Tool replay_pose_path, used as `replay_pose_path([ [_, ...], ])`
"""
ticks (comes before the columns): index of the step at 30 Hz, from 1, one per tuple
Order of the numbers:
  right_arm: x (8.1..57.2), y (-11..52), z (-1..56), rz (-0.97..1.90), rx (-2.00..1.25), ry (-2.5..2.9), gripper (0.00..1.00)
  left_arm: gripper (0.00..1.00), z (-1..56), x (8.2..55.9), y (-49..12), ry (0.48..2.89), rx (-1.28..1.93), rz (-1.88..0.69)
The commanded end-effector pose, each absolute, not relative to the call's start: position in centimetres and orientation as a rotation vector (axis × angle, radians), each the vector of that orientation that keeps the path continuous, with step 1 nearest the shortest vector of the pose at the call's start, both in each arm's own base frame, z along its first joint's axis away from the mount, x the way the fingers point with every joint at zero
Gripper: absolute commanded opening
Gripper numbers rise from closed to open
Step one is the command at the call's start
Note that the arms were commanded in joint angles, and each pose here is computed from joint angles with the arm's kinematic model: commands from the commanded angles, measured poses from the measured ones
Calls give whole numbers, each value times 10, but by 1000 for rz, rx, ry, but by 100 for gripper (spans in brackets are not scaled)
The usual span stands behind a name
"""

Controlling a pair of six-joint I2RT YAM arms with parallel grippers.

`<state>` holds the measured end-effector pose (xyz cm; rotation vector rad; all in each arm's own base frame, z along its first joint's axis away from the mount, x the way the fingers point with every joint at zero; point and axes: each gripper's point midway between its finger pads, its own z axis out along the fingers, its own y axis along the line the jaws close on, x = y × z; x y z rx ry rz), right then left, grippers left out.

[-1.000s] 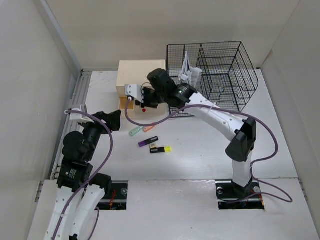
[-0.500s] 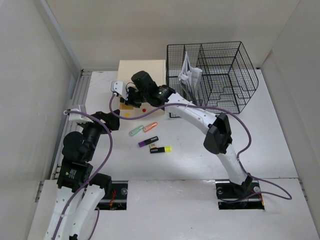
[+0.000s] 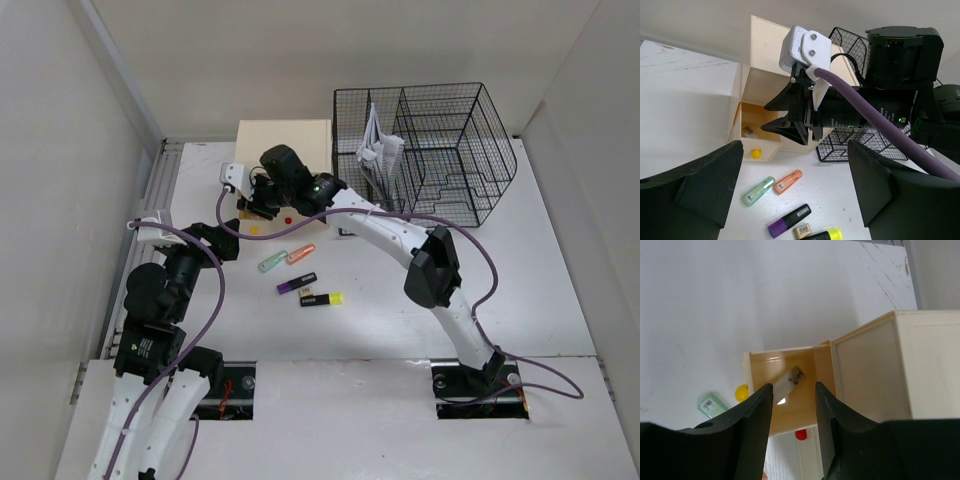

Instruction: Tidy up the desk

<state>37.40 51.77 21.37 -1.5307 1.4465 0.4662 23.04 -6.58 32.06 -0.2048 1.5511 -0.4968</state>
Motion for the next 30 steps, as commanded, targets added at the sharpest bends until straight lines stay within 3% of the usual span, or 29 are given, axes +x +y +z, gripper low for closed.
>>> replay_pose_path([
  [1, 370, 522, 257, 483, -1449, 1379, 45, 83, 330, 230, -64, 1504, -204, -497],
  [4, 362, 517, 273, 509, -1435, 1360, 38, 83, 332, 228, -63, 1495, -203, -499],
  [5, 357, 515, 269, 526, -1451, 1363, 31, 83, 332, 228, -63, 1495, -203, -499],
  [6, 345, 515, 283, 575, -1465, 1324, 16, 83, 334, 226, -63, 1484, -202, -502],
  [7, 334, 513, 281, 620, -1497, 1318, 11, 83, 334, 226, -61, 1483, -210, -495],
  [10, 278, 492, 275, 870, -1722, 1182, 5, 83, 337, 224, -61, 1472, -216, -505],
  [13, 234, 463, 248, 985, -1913, 1130, 4, 83, 337, 223, -63, 1464, -207, -515],
  [16, 222, 439, 194, 998, -2012, 1278, 4, 83, 337, 222, -64, 1466, -198, -521],
  [19, 220, 421, 142, 946, -2054, 1431, 4, 83, 339, 222, -65, 1458, -190, -529],
  [23, 234, 418, 120, 849, -2009, 1505, 15, 83, 339, 222, -65, 1458, -190, -529],
  [30, 244, 409, 88, 756, -2043, 1583, 19, 83, 339, 222, -65, 1458, -190, -529],
])
